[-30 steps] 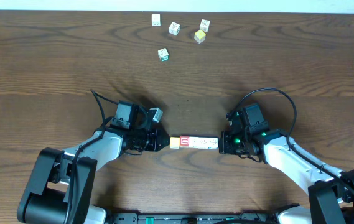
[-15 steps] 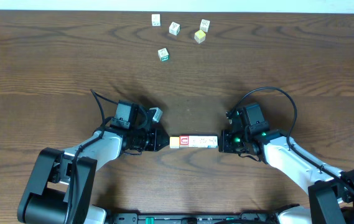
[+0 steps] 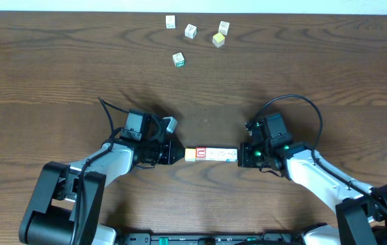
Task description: Lift 5 blocks
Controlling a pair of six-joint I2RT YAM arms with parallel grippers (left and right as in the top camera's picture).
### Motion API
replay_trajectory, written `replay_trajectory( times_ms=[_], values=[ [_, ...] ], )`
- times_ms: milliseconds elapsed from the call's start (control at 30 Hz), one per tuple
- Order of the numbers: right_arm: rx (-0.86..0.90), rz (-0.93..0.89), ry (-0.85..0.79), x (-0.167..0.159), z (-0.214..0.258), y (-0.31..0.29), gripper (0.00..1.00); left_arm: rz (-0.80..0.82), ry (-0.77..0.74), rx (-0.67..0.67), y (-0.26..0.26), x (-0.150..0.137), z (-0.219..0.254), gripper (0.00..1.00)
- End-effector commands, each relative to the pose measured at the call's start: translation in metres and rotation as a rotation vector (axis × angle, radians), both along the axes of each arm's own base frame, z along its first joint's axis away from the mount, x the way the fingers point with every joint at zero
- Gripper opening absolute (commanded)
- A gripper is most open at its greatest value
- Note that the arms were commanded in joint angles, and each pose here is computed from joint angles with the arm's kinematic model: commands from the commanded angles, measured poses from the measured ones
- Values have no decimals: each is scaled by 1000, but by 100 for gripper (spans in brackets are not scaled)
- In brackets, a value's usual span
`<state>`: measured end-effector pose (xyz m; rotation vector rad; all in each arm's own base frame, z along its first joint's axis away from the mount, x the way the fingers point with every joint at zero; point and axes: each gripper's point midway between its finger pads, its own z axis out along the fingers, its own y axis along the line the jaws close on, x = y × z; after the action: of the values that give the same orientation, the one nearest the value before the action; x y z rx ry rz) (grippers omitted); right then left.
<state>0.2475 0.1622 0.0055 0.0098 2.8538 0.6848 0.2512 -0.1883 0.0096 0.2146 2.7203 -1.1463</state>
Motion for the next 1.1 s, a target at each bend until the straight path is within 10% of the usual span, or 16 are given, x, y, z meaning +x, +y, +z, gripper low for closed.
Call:
replay_trajectory(
  times_ms=[0,1067],
  values=[
    [102,111,9,-12,11,33,1,-52,2,-71,-14,-4,11,7],
    [97,139,-1,-14,11,34,1,-79,-4,-79,-15,-8,11,7]
  ],
)
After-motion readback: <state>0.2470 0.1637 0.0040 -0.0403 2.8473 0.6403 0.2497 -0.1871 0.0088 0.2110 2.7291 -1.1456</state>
